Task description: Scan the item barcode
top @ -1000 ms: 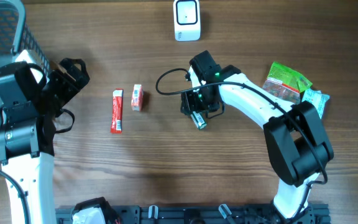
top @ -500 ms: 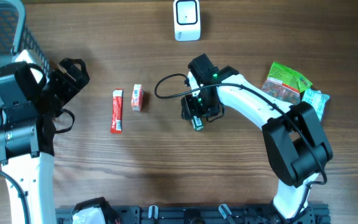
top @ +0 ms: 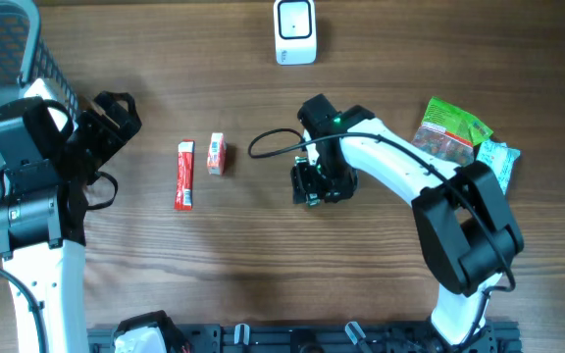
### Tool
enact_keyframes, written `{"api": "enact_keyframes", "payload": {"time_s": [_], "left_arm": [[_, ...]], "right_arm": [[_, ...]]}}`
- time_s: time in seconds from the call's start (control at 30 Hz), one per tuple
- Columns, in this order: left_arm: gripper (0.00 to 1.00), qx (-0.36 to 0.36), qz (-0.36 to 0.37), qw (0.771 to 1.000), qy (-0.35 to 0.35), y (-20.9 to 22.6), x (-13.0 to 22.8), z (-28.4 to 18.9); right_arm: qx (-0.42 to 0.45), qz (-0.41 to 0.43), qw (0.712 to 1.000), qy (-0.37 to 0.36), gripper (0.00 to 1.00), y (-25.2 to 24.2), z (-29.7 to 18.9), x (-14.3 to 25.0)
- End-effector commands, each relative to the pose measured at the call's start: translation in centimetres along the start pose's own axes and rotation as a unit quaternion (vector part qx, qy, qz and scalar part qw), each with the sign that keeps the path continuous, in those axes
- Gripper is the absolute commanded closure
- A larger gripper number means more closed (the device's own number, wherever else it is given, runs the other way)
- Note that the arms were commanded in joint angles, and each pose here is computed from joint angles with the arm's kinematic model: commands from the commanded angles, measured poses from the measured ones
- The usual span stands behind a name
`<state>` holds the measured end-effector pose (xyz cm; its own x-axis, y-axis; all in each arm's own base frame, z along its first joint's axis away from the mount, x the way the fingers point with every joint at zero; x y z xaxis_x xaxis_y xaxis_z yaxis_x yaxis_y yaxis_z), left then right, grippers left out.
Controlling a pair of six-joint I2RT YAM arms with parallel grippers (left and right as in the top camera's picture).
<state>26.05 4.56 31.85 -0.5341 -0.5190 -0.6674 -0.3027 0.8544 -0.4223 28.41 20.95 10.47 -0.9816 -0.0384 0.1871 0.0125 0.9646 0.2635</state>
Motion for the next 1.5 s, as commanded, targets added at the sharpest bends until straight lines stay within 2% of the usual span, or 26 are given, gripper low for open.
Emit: {"api": "enact_keyframes", "payload": {"time_s": [0.0,0.23,0.37,0.43,0.57,0.63,0.87,0.97,1.1,1.13,1.17,1.2,1.47], "left_arm": [[0.00,-0.001,0.005,1.000,-0.003,0.1,-0.1,-0.1],[0.00,-0.001,0.005,1.000,-0.003,0.1,-0.1,-0.1],[0.00,-0.001,0.005,1.000,-0.003,0.1,-0.1,-0.1],[0.00,-0.001,0.005,1.000,-0.003,0.1,-0.1,-0.1],[0.00,-0.001,0.005,1.000,-0.003,0.1,-0.1,-0.1],[0.00,-0.001,0.005,1.000,-0.003,0.1,-0.1,-0.1],[0.00,-0.001,0.005,1.000,-0.003,0.1,-0.1,-0.1],[0.00,-0.001,0.005,1.000,-0.003,0.1,-0.1,-0.1],[0.00,-0.001,0.005,1.000,-0.003,0.1,-0.1,-0.1],[0.00,-0.001,0.005,1.000,-0.003,0.1,-0.1,-0.1],[0.00,-0.001,0.005,1.000,-0.003,0.1,-0.1,-0.1],[0.00,-0.001,0.005,1.000,-0.003,0.1,-0.1,-0.1],[0.00,-0.001,0.005,1.000,-0.003,0.1,-0.1,-0.1]], "right_arm": [[-0.045,0.033,0.998,0.038,0.31,2.3,1.4,1.4],[-0.137,-0.010,0.991,0.007,0.31,9.3,2.8,3.0],[-0.159,-0.043,0.986,-0.006,0.32,10.7,2.9,3.2],[-0.187,-0.115,0.976,0.007,0.33,10.9,2.4,3.4],[-0.208,-0.181,0.961,-0.013,0.32,9.9,-0.1,2.6],[-0.214,-0.197,0.956,-0.043,0.35,8.4,-2.1,1.4],[-0.234,-0.180,0.943,-0.153,0.35,3.3,-7.0,-3.6],[-0.217,-0.193,0.935,-0.203,0.40,2.0,-7.7,-5.4],[-0.179,-0.188,0.935,-0.241,0.56,1.6,-7.9,-6.4],[-0.179,-0.194,0.933,-0.244,0.62,1.8,-7.7,-6.6],[-0.176,-0.196,0.933,-0.247,0.82,1.9,-7.5,-6.7],[-0.169,-0.192,0.934,-0.249,0.95,1.8,-7.3,-6.9],[-0.134,-0.160,0.956,-0.207,0.95,0.4,-3.4,-7.9]]}}
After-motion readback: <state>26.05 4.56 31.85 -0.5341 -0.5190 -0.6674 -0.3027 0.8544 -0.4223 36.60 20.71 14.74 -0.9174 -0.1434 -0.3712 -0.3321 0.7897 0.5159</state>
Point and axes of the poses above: each gripper's point midway between its finger pads, its own z axis out along the fingers, its own y axis along the line the jaws close on, x = y × z, the point moved 9 cm from there along -z, back along the fingers, and after that the axes turned 9 degrees about z, right-handed, at the moved point
